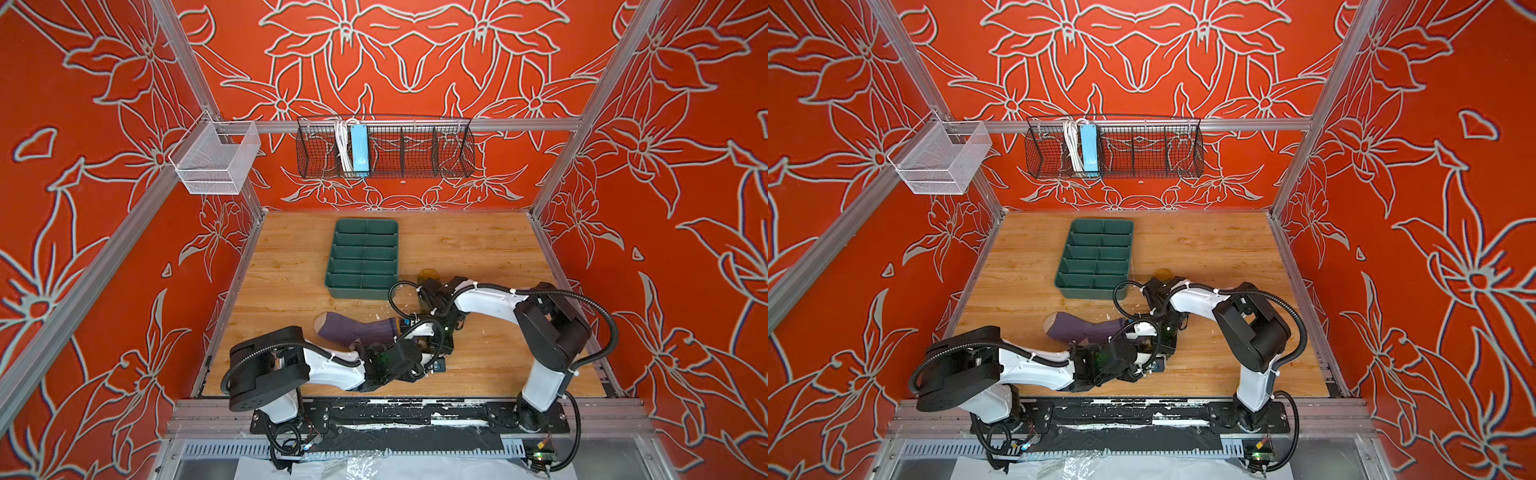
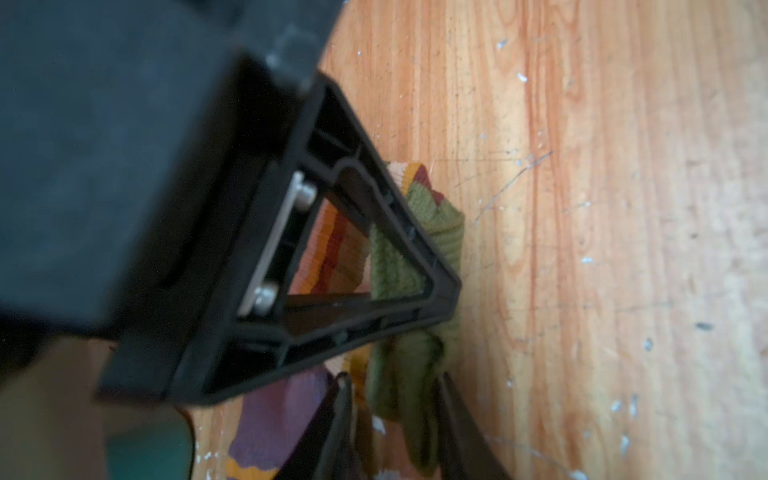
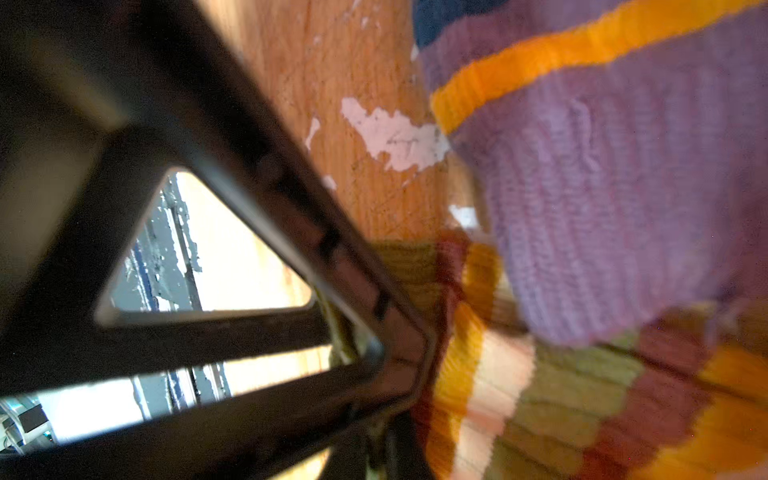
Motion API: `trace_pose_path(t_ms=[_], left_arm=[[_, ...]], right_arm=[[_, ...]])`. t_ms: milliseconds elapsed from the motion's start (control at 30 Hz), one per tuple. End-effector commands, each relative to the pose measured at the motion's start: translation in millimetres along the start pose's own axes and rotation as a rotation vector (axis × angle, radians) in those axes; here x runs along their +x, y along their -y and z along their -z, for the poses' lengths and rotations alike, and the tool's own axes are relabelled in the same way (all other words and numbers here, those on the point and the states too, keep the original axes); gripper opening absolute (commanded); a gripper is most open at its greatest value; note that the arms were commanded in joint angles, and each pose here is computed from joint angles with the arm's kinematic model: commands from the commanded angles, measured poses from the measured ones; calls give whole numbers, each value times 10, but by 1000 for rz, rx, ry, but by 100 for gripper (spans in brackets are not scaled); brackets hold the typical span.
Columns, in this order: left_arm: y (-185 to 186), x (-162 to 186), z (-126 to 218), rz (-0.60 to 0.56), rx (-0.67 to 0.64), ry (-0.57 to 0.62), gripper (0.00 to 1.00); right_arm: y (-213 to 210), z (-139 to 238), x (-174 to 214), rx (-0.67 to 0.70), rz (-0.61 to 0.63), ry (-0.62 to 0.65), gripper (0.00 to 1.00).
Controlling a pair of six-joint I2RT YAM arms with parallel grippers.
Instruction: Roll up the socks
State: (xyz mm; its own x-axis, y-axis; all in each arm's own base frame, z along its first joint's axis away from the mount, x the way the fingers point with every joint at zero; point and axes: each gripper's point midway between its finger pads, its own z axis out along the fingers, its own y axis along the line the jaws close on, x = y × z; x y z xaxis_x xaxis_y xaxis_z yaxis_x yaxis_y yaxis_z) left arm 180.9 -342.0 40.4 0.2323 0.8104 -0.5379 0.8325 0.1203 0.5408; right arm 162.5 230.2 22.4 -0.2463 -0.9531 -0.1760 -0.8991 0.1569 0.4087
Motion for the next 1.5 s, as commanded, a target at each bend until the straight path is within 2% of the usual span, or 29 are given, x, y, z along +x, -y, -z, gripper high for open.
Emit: trace_pose_path(t_ms=[0,67,267,333,433,567,600,667,733,767,900,1000,1133,1267,1300,1367,1467], left_arm=[[129,-96,-55,-2,42,12,28],[167,-97,-80,-3,56,7,26],[204,-32,-164,21,52,-28,8],[186,11,-186,33,34,-47,8],[162,86,-212,41,10,-86,0],[110,197,-245,49,-26,-161,0],[110,201,-240,52,-21,-173,0],[113,201,-242,60,-6,-195,0],[142,181,-238,72,27,-199,0],[156,170,-232,79,44,-203,0],[196,149,-189,128,116,-202,0],[167,184,-179,168,140,-204,0],[140,117,-168,225,251,-203,0],[84,2,-119,325,418,-195,0],[85,-20,-98,343,469,-194,0],[57,-67,-76,409,572,-194,0],[46,-83,-81,501,718,-229,0]], right_arm=[[91,-49,199,47,-25,-76,0],[94,-42,195,52,-24,-73,0],[115,-17,190,79,-21,-62,0],[121,-1,187,90,-18,-57,0],[123,36,194,113,-9,-51,0],[135,81,224,154,-2,-45,0],[142,92,240,167,-1,-46,7],[156,131,280,200,7,-53,35],[165,199,322,242,23,-60,47],[175,254,351,273,30,-61,50],[232,584,493,418,36,-6,53],[323,918,616,591,47,76,56],[558,1625,790,941,-11,235,59],[727,2644,1070,1387,-207,448,68],[706,2805,1108,1444,-238,494,68],[557,3092,1127,1511,-259,599,67],[240,2989,932,1421,-65,638,66]])
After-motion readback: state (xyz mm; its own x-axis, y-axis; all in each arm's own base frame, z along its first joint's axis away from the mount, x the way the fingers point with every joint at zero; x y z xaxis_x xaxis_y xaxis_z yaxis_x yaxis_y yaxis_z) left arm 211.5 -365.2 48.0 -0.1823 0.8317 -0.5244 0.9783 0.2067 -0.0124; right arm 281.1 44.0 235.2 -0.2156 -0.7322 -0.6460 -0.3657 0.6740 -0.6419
